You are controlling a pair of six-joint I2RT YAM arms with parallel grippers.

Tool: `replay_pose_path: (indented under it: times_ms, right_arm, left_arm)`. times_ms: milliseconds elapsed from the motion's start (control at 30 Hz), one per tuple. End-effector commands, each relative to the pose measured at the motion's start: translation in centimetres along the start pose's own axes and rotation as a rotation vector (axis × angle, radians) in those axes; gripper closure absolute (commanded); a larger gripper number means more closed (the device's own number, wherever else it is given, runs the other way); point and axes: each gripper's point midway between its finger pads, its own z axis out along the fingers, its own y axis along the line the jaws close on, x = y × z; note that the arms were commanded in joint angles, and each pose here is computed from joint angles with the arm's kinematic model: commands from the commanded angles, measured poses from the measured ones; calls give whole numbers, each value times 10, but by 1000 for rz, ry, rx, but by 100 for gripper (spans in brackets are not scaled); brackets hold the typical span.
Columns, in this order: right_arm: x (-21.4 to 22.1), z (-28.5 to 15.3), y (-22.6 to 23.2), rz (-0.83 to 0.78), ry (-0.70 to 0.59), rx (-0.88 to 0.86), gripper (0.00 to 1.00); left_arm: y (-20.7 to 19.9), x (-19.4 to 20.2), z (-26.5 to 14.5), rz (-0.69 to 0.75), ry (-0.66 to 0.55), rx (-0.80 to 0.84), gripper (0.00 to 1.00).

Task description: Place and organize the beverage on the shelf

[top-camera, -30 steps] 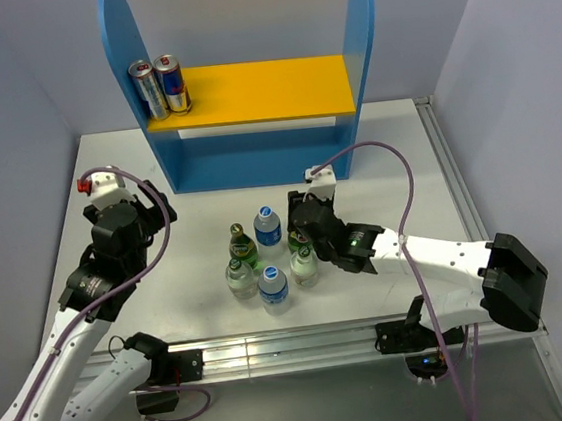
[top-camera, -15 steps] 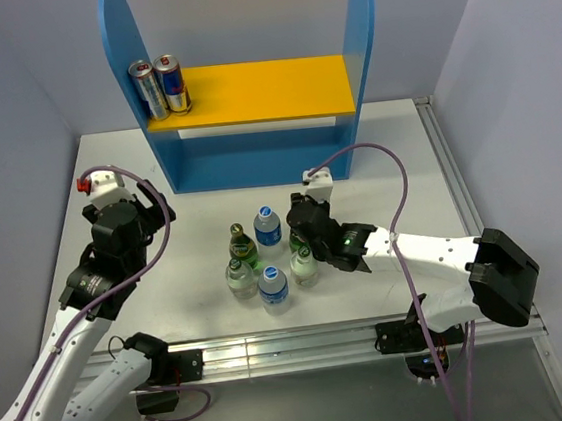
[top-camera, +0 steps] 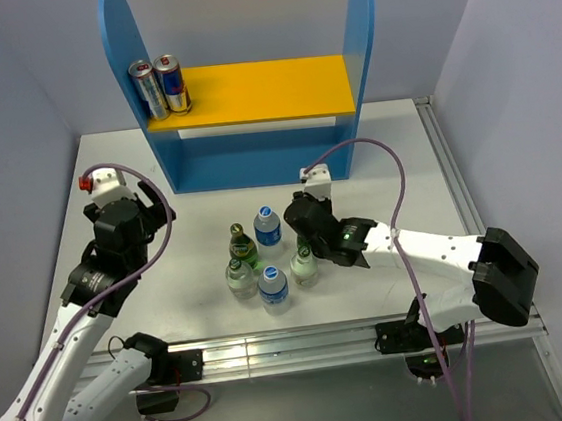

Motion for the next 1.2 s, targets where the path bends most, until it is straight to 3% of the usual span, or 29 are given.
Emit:
replay_pose_path:
  times_ms: [0,100,700,900,1167]
  right_arm:
    - [-77,-17,4,85,-151,17,100]
    - [-102,-25,2,81,-182,15,100]
    - [-360,-60,-29,178,-483,82,100]
    - [-410,-49,-39,174,-542,110,100]
    - [-428,-11,-70,171,-576,191,100]
  left_arm:
    - [-3,-13,-1,1,-21,5,13]
    - [-1,-10,2,9,-10,-10,14]
    - [2,8,17,57,58,-69,16]
    - [1,10,18,61,67,-66,16]
    - [1,13,20,67,79,-70,16]
